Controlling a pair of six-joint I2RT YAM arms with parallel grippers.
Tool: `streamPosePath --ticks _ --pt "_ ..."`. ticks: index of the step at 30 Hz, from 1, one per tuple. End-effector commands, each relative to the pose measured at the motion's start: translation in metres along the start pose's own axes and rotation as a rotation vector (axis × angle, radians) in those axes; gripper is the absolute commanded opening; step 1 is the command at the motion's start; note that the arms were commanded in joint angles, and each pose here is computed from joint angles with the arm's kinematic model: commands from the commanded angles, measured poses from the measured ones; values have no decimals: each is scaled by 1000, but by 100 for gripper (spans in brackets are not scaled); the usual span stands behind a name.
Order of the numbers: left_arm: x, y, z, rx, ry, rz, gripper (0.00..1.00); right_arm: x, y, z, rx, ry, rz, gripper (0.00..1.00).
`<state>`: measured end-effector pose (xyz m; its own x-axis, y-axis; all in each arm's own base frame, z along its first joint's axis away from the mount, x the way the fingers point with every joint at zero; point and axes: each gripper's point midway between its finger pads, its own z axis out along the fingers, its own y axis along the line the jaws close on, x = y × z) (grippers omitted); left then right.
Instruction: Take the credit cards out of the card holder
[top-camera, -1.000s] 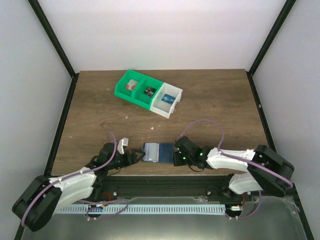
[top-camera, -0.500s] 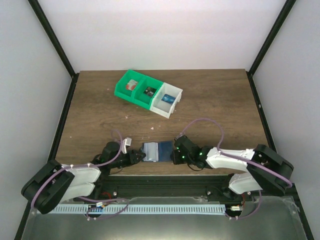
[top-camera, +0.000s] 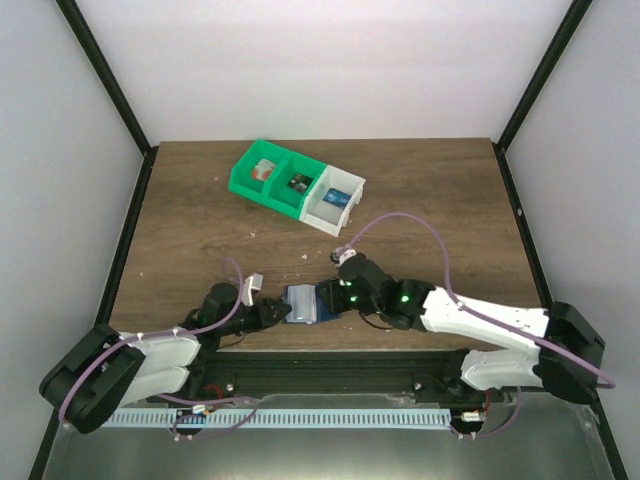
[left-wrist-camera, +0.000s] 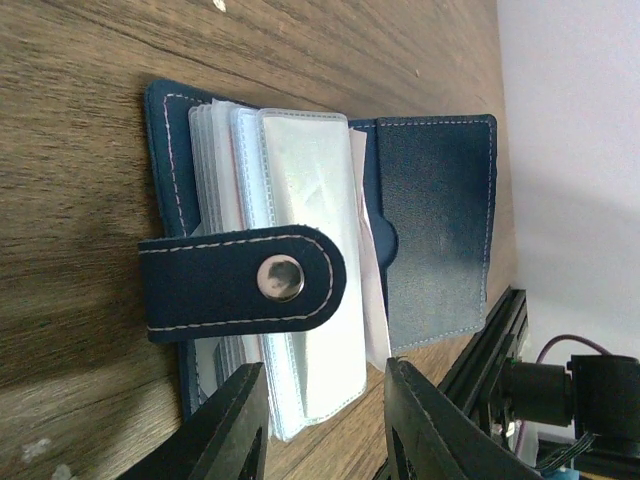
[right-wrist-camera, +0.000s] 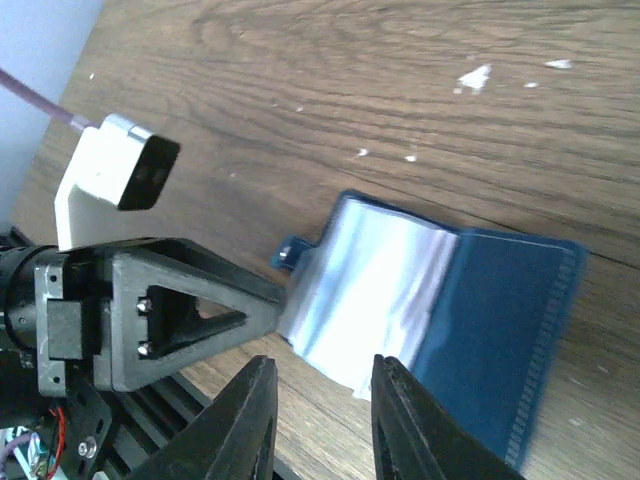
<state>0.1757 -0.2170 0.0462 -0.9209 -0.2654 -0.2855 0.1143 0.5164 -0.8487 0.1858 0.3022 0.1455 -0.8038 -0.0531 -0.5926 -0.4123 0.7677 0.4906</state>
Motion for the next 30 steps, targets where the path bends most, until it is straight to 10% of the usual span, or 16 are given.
streamPosePath --ticks 1,30 --pt "-4 -7 -1 26 -15 26 35 -2 29 26 -50 30 -42 28" --pt "-14 -4 3 0 -60 45 73 80 -78 93 130 213 36 14"
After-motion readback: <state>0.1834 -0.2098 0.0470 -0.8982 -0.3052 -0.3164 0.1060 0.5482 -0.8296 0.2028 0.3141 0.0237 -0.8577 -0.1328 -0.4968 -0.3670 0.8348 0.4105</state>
